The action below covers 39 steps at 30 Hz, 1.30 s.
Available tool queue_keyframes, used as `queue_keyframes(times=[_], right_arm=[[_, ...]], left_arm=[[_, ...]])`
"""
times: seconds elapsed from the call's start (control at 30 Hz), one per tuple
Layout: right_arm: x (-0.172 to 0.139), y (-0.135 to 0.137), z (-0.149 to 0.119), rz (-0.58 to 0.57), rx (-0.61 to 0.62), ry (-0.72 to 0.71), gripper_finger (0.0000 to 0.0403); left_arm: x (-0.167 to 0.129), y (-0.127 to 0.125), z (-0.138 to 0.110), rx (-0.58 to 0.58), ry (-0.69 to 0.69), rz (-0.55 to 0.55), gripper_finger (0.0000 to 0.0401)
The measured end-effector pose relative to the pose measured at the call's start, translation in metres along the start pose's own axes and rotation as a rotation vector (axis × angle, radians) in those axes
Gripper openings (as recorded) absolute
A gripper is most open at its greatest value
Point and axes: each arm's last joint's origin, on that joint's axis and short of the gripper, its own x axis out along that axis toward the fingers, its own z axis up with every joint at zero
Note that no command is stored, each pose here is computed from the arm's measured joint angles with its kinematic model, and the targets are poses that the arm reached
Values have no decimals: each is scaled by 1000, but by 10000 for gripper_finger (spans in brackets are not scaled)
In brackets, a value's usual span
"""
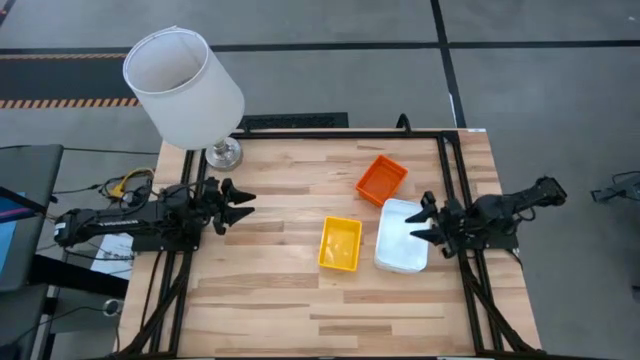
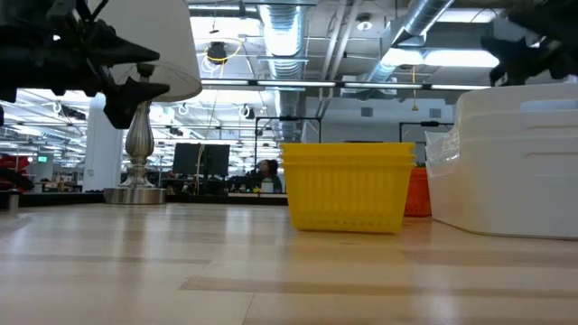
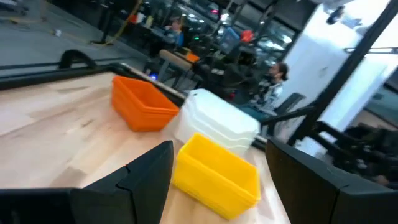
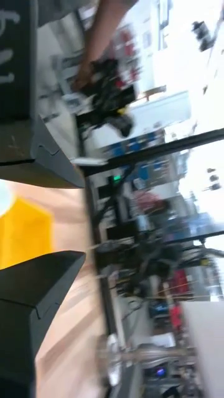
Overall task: Stack baskets by color
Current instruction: Return to Home Position
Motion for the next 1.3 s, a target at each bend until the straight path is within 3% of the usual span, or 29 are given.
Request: queue_keyframes(times=[0.2, 0.4, 0.5, 0.67, 1.3], right_arm=[[0, -1, 1, 9, -36, -4, 204], [0, -1, 0, 9, -180, 3, 212], [0, -1, -4, 4, -191, 44, 216], [-1, -3, -11, -1, -208, 109, 217], [-1, -3, -12, -1, -239, 124, 215]], left_arm=[[-3, -5, 2, 5, 11, -77, 247], [-7, 6, -4, 47, -24, 178, 247], [-8, 9, -7, 36, -10, 238, 247], [-8, 9, -8, 27, 14, 231, 247], [-9, 10, -8, -30, -8, 261, 247]])
